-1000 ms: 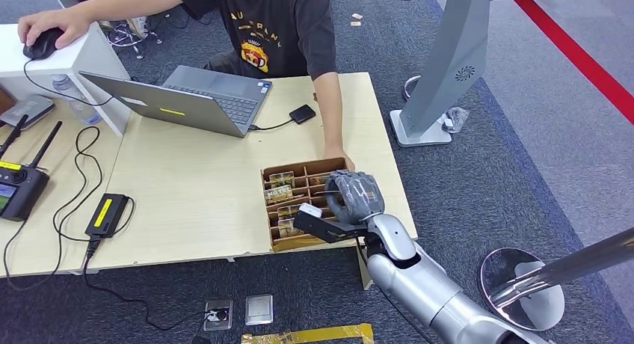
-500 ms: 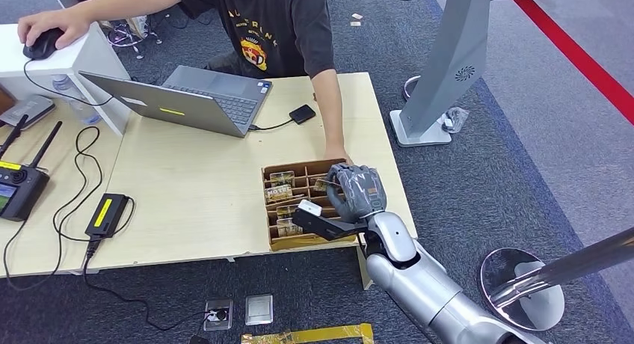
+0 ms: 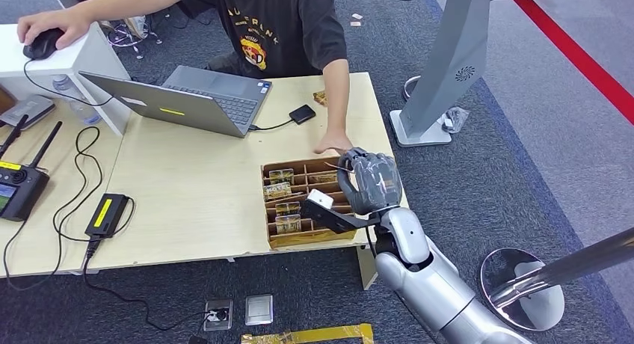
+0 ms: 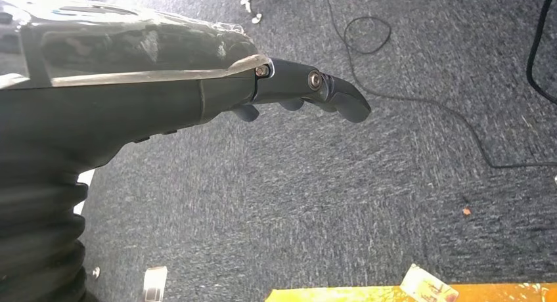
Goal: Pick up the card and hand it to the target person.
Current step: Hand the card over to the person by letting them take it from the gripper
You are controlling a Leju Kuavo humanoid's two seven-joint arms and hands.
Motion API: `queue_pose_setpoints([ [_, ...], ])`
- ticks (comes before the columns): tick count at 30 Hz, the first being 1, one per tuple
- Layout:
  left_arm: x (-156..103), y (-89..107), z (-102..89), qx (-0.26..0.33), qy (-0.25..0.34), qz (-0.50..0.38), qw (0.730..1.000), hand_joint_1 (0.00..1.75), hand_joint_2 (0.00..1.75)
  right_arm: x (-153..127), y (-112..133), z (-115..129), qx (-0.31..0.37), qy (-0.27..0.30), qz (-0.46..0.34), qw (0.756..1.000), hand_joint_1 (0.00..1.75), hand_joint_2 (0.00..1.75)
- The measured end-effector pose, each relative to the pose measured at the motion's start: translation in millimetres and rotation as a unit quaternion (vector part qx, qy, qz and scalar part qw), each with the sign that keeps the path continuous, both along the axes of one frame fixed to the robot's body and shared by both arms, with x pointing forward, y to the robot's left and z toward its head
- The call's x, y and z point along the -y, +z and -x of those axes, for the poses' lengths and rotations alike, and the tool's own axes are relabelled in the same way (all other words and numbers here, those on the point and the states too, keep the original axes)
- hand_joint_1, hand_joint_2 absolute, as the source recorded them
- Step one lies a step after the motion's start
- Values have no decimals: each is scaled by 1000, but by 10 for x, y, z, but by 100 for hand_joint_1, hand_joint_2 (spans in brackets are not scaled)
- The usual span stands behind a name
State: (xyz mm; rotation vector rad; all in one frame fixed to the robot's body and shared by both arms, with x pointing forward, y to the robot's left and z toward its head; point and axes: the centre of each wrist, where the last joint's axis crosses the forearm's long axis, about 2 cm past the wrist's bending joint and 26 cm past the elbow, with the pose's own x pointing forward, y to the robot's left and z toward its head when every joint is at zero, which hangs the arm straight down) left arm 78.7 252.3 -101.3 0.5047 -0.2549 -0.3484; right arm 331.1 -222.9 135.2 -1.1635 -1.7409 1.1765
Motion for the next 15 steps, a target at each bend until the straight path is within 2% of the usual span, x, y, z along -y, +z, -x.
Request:
queue_pose_setpoints([
  [5,2,1,-2,2,-3,0,1000,0,175,52,110,-81,13,-6,-12,1000,175,175],
  [15,6,7,-31,8,-23,-5,1000,0,175,84,380,-455,27,-9,-15,999,175,175],
])
